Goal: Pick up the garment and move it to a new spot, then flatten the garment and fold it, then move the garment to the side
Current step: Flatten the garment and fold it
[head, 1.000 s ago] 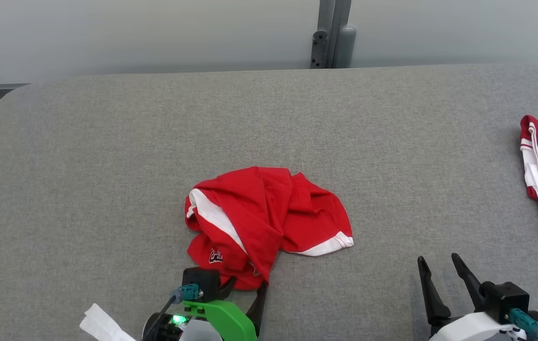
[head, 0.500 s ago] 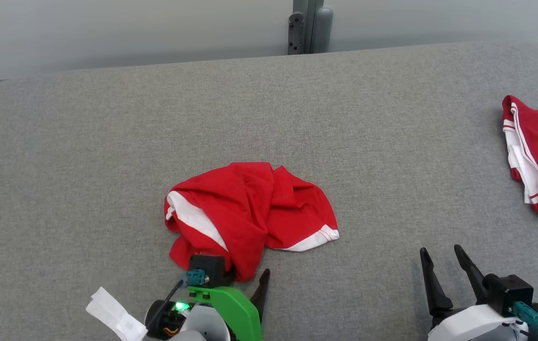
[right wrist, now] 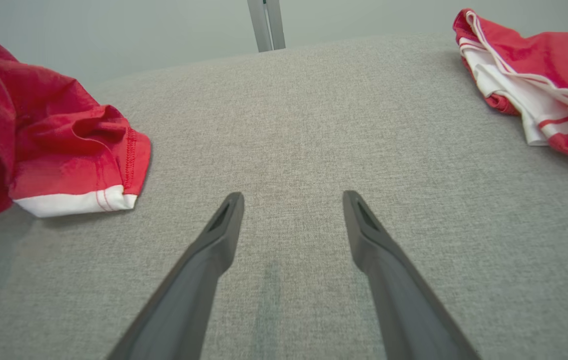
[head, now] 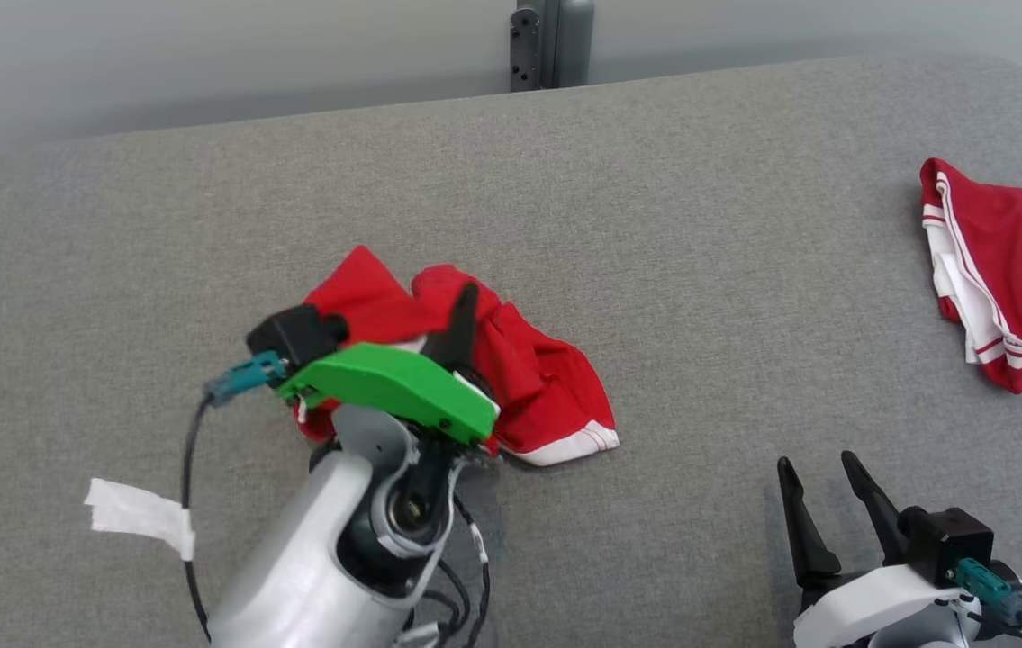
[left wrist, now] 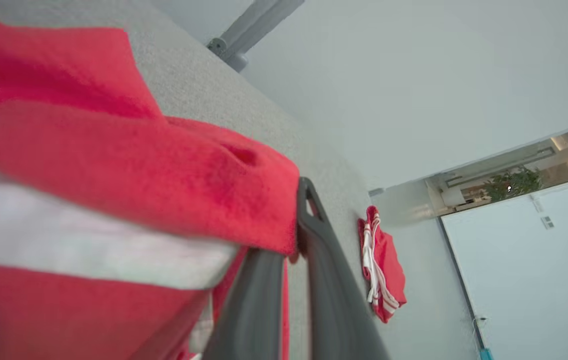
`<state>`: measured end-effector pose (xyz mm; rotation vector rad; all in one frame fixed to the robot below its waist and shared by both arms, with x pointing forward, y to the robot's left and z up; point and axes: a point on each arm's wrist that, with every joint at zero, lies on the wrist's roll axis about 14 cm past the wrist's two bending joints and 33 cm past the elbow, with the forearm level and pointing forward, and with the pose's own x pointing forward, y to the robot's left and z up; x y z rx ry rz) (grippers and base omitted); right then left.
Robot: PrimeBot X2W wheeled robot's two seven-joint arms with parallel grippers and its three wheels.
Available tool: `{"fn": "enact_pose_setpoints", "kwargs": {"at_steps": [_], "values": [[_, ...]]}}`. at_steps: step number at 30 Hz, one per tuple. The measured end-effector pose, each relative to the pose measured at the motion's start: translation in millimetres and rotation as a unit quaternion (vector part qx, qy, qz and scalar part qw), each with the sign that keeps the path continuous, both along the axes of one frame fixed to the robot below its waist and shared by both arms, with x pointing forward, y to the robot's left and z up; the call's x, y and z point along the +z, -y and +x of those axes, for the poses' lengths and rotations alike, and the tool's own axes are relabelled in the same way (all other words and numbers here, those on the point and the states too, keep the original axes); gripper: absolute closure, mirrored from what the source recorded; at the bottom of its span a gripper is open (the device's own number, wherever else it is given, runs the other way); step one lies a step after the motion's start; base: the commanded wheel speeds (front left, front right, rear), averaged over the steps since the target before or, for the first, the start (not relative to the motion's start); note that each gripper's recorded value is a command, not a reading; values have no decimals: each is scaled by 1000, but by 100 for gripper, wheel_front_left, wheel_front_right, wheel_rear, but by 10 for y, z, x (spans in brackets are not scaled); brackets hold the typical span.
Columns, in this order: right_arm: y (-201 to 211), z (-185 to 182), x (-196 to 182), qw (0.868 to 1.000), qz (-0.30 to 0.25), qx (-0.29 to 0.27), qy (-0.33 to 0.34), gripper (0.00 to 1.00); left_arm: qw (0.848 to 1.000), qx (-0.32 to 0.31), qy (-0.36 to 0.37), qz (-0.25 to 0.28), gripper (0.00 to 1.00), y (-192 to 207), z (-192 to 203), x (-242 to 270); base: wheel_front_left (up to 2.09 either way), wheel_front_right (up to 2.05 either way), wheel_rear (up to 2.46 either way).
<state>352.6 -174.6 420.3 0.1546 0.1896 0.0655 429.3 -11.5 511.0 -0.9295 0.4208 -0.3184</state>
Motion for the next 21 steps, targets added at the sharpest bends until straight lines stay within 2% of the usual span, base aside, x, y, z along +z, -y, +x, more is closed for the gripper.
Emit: {"fn": "enact_pose_setpoints", "kwargs": {"at_steps": [4, 5, 9, 12, 13, 14, 15, 16, 17, 21], "values": [[22, 0, 31, 1000, 6, -9, 4, 0, 995, 33, -39, -90, 100, 21, 189, 263, 0, 0, 0], [23, 1, 34, 1000, 8, -10, 5, 0, 993, 37, -57, -99, 100, 63, 222, 256, 0, 0, 0], [51, 45, 60, 1000, 13, -18, 9, 0, 991, 64, -80, -83, 100, 160, 478, 239, 0, 0, 0], [76, 63, 71, 999, 18, -26, 10, 0, 994, 58, -92, -22, 100, 309, 608, 51, 0, 0, 0], [123, 56, 60, 999, 18, -34, 7, 0, 992, 49, -114, 27, 94, 377, 642, -210, 0, 0, 0], [150, 45, 51, 999, 19, -40, 5, 0, 989, 48, -128, 49, 83, 382, 643, -361, 0, 0, 0], [182, 30, 40, 999, 20, -46, 3, 0, 987, 43, -135, 76, 53, 392, 643, -499, 0, 0, 0], [223, 9, 27, 998, 20, -54, 0, 0, 984, 37, -146, 93, 7, 403, 641, -619, 0, 0, 0], [275, -20, 13, 998, 20, -63, -3, 0, 981, 29, -159, 106, 0, 421, 633, -745, 0, 0, 0], [491, -155, -51, 995, 15, -100, -17, 0, 980, -11, -154, 128, 0, 590, 649, -924, 0, 0, 0]]}}
